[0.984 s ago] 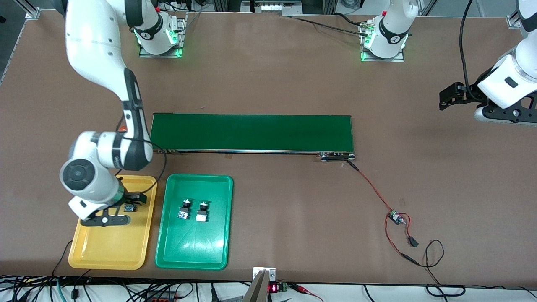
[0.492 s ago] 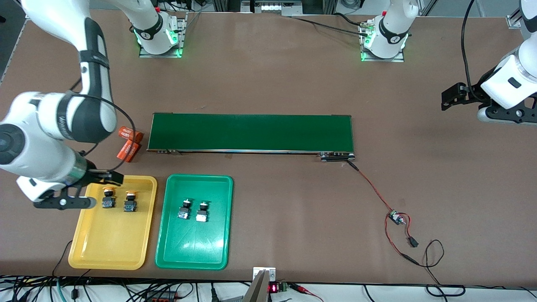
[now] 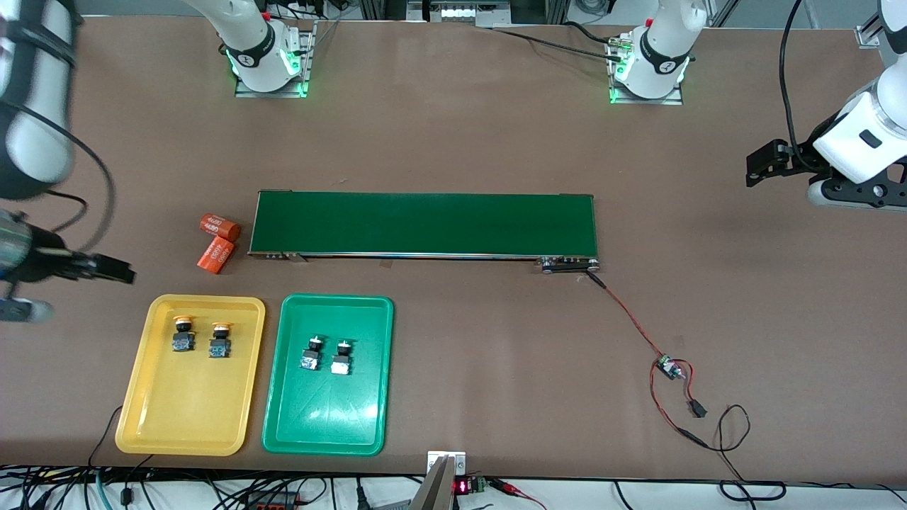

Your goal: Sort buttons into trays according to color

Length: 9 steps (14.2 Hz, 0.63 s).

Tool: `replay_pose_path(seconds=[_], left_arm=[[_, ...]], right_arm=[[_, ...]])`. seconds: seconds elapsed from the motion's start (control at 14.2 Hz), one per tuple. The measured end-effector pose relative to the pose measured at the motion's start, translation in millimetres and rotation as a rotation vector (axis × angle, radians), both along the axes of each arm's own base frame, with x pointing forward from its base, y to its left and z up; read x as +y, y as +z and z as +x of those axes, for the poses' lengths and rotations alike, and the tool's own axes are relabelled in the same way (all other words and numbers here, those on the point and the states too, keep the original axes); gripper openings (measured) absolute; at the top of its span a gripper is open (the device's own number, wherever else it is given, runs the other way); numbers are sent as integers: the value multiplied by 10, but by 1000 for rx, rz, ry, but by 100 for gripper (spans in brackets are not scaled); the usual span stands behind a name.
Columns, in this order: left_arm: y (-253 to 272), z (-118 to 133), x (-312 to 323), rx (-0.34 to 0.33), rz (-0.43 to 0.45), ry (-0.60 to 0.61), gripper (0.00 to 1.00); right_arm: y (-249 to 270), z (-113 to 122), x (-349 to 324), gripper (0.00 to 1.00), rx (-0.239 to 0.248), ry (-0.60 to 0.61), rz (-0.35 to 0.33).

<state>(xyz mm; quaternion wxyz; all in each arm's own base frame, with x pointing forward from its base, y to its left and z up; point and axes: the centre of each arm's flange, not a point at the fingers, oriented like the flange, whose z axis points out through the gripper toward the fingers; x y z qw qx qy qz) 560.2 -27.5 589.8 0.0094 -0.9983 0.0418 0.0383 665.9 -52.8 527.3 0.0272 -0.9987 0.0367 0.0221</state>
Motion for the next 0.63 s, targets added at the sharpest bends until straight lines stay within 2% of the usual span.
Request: replay_pose_path(seconds=[0.14,0.28,0.49,0.63], left_arm=[[0,2,6,-1,0,1,100],[0,2,9,-1,0,2,100],[0,2,10,-2,0,2,100],[0,3,10,-2,0,2,100]], right_arm=[[343,-277,-152,100,18,-8,20],[557,-516,-218,100,33,-7,-7],[671,-802,-312,100,49,-16,-53],[681,-940,-316,100,57,-23,-56]])
